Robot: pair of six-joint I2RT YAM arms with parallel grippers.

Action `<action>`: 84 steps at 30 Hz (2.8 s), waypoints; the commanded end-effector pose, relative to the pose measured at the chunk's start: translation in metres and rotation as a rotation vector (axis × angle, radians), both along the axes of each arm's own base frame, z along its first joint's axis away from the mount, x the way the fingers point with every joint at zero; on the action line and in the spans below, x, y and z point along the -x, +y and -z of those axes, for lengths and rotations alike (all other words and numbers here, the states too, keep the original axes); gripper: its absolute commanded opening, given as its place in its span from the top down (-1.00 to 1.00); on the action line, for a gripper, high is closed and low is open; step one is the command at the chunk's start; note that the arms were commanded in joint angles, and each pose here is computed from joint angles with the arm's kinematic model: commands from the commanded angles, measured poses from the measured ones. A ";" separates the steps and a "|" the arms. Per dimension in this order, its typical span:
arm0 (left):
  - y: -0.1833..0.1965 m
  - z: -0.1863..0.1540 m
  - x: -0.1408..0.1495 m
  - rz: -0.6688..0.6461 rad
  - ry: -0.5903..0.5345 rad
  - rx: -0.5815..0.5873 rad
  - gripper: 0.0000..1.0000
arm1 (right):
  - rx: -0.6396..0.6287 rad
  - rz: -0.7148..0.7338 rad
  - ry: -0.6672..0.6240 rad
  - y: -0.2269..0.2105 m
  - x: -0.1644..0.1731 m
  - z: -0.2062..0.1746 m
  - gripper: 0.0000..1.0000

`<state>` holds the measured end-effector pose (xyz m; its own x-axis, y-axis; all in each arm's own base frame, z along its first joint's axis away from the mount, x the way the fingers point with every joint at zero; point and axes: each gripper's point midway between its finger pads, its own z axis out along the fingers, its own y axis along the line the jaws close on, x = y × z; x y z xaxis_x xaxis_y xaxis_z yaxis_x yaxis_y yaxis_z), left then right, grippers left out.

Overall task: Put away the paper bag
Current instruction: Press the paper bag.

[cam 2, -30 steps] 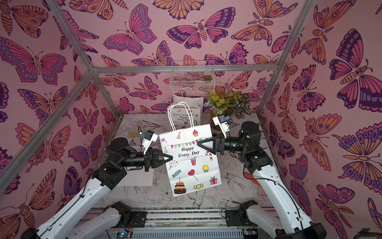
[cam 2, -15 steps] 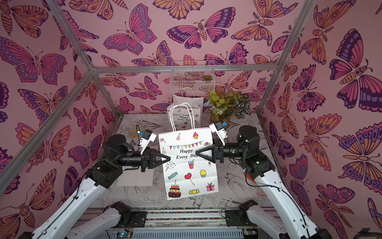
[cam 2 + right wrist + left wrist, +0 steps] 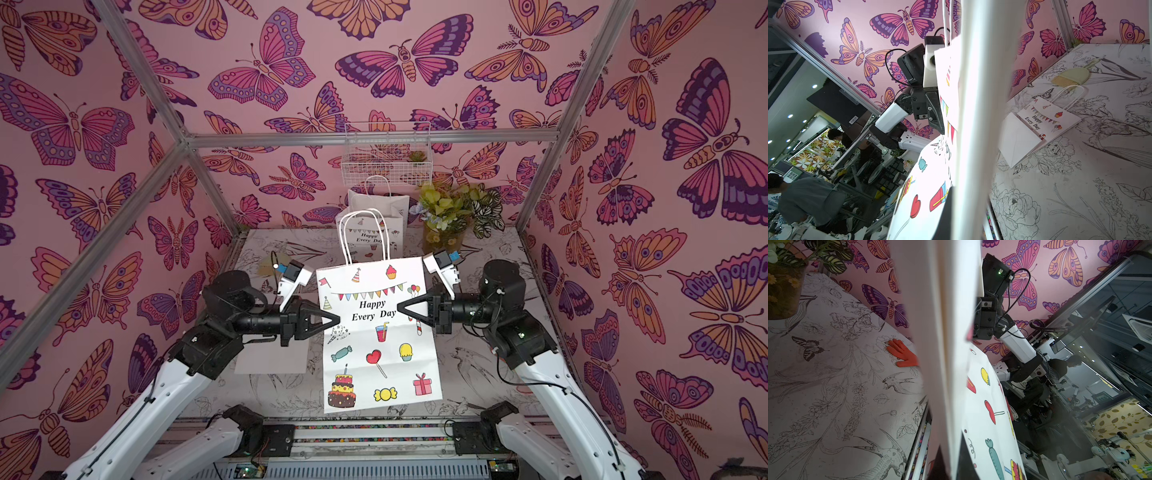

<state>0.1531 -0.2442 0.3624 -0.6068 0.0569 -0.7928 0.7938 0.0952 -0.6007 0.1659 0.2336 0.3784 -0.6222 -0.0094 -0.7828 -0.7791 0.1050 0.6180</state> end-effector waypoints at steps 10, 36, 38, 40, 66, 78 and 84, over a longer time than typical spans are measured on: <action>-0.002 -0.013 0.010 0.066 -0.039 0.082 -0.35 | -0.031 0.028 -0.053 0.001 -0.005 -0.015 1.00; -0.015 -0.002 0.010 0.082 -0.028 0.097 0.32 | -0.080 0.027 -0.124 -0.002 0.001 -0.046 1.00; -0.015 -0.003 0.011 0.086 -0.029 0.098 0.51 | -0.068 0.044 -0.128 -0.003 0.000 -0.044 1.00; -0.015 -0.002 0.011 0.087 -0.024 0.096 0.67 | -0.061 0.056 -0.129 -0.004 -0.002 -0.043 1.00; -0.001 -0.043 0.004 -0.055 -0.206 0.085 0.05 | -0.048 -0.014 -0.101 -0.007 0.021 -0.030 1.00; 0.009 -0.080 0.003 -0.129 -0.334 0.155 0.32 | -0.083 -0.081 -0.104 -0.008 0.036 -0.034 1.00; 0.008 -0.078 0.005 -0.109 -0.323 0.158 0.48 | -0.104 -0.101 -0.101 -0.005 0.036 -0.040 1.00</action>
<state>0.1501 -0.2370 0.4382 -0.3421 -0.1239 -0.9315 0.9251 0.1293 -0.3570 0.1363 0.2280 0.4085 -0.5613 0.0109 -0.8276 -0.8276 0.0021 0.5613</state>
